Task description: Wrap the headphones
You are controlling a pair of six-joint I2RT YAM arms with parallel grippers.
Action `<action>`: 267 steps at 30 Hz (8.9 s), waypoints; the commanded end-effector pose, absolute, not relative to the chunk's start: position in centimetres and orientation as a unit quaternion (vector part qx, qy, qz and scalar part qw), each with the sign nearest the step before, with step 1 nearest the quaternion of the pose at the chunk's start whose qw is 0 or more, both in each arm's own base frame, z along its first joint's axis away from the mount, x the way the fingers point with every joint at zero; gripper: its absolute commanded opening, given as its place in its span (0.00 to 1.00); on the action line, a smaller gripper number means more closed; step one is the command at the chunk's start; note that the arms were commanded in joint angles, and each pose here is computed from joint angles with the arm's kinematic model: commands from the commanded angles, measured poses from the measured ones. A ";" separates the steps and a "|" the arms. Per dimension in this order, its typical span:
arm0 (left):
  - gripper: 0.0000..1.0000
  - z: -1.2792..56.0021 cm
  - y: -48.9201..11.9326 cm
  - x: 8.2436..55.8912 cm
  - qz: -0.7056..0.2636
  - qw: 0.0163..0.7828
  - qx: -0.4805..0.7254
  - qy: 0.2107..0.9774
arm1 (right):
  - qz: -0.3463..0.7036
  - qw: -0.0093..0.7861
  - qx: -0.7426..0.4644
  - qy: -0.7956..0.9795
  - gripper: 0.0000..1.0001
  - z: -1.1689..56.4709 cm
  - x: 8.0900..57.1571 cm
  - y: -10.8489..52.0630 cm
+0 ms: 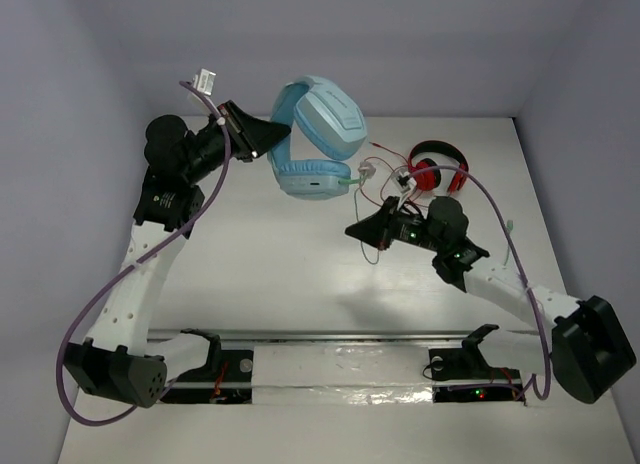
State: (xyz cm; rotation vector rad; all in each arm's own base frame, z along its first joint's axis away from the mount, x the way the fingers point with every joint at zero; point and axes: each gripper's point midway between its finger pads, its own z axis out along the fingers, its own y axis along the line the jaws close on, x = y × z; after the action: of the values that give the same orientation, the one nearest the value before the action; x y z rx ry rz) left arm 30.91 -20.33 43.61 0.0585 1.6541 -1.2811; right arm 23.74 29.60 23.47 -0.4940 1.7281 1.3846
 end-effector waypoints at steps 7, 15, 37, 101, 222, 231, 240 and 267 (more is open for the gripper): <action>0.00 46.0 -16.3 37.0 -0.528 0.592 -0.133 0.594 | 0.460 0.456 -0.068 0.759 0.00 23.1 23.5 24.2; 0.00 38.4 -15.0 40.5 -0.401 0.614 -0.192 0.652 | 0.348 0.500 -0.039 0.792 0.00 27.6 22.3 18.8; 0.00 24.5 -20.1 26.0 -0.435 0.458 -0.024 0.775 | 0.276 0.667 -0.120 0.682 0.00 48.9 28.6 19.6; 0.00 51.3 -18.8 24.2 -0.468 0.668 -0.049 0.576 | 0.633 0.348 -0.255 0.643 0.42 23.4 19.7 34.3; 0.00 52.0 -21.9 20.3 -0.484 0.634 0.019 0.603 | 0.618 0.428 -0.190 0.632 0.24 24.7 16.2 34.8; 0.00 53.3 -20.8 22.3 -0.455 0.664 -0.029 0.592 | 0.617 0.388 -0.182 0.661 0.06 21.8 15.7 35.6; 0.00 54.9 -18.1 24.1 -0.410 0.709 -0.094 0.567 | 0.607 0.363 -0.183 0.682 0.02 20.3 13.9 36.3; 0.00 34.7 -20.3 19.6 -0.261 0.460 0.151 0.835 | 0.351 0.521 0.037 0.777 0.00 18.4 26.7 26.7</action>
State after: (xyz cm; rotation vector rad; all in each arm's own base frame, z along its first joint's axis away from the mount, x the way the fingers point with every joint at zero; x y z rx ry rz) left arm 21.99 -20.53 34.50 0.3645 2.0379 -0.5276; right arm 23.71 28.88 15.46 -0.0352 1.9377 0.9428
